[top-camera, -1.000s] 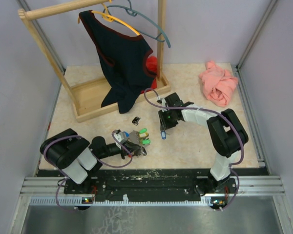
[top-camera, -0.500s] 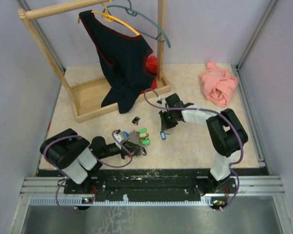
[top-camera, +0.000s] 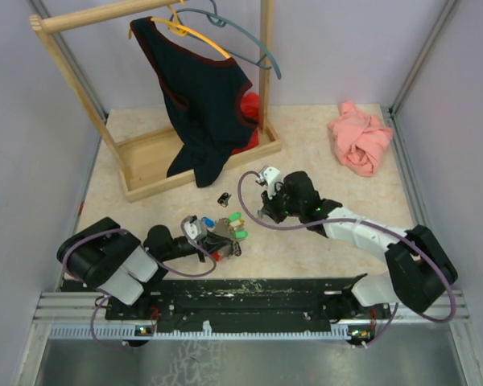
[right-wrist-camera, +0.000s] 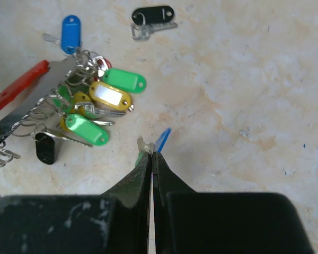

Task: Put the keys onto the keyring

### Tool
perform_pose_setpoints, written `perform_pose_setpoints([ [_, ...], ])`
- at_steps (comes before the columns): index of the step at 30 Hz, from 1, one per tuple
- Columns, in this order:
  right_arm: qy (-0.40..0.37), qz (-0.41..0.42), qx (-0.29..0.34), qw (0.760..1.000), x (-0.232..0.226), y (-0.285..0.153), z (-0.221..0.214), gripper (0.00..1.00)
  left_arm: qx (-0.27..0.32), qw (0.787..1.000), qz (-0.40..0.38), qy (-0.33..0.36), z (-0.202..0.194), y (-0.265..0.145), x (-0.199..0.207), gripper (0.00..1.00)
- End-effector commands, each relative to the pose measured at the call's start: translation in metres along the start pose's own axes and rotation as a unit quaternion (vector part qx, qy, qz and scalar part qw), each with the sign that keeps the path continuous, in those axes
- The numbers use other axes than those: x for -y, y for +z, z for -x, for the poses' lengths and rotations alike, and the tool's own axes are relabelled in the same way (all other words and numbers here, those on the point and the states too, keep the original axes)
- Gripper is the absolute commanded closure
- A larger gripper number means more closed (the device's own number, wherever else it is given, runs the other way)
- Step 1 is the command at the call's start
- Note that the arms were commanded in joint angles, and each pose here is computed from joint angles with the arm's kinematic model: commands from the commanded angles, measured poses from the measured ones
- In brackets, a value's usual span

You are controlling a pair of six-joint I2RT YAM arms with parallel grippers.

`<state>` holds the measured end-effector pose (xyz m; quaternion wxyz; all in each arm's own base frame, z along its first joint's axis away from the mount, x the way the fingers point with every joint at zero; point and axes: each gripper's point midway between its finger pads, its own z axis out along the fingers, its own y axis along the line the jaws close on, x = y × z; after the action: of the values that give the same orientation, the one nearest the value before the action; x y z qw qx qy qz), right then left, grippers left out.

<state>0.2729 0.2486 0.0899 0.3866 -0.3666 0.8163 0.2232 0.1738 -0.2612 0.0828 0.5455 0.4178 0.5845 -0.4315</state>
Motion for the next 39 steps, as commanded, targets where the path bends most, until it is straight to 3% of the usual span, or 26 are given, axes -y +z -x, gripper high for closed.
perform_pose_setpoints([
  [1, -0.077, 0.033, 0.133, 0.988, -0.017, -0.018, 0.055, 1.00, 0.117, 0.985, -0.035, 0.126, 0.065, -0.002, 0.011, 0.99],
  [9, -0.158, 0.089, 0.240, 0.953, -0.050, -0.051, 0.070, 1.00, 0.101, 0.981, -0.069, 0.153, 0.061, -0.003, 0.020, 0.99],
  [14, -0.224, 0.133, 0.227, 0.939, -0.070, -0.050, 0.053, 1.00, 0.077, 0.982, -0.061, 0.164, 0.056, 0.000, 0.013, 0.99],
  [18, -0.258, 0.121, 0.191, 0.939, -0.071, -0.041, 0.034, 1.00, 0.036, 0.990, -0.056, 0.120, 0.040, 0.004, 0.008, 0.99],
  [23, -0.273, 0.117, 0.197, 0.934, -0.076, -0.039, 0.022, 1.00, 0.047, 0.992, -0.053, 0.104, 0.040, 0.005, 0.009, 0.99],
  [26, -0.283, 0.115, 0.172, 0.936, -0.074, -0.032, 0.011, 1.00, 0.012, 0.994, -0.060, 0.086, 0.028, 0.015, 0.002, 0.99],
  [31, -0.292, 0.117, 0.191, 0.930, -0.077, -0.030, 0.007, 1.00, -0.083, 0.994, -0.042, 0.056, -0.003, 0.025, -0.019, 0.99],
  [39, -0.306, 0.090, 0.201, 0.926, -0.067, -0.021, 0.011, 1.00, -0.122, 0.990, -0.071, 0.017, -0.025, 0.026, -0.010, 0.99],
])
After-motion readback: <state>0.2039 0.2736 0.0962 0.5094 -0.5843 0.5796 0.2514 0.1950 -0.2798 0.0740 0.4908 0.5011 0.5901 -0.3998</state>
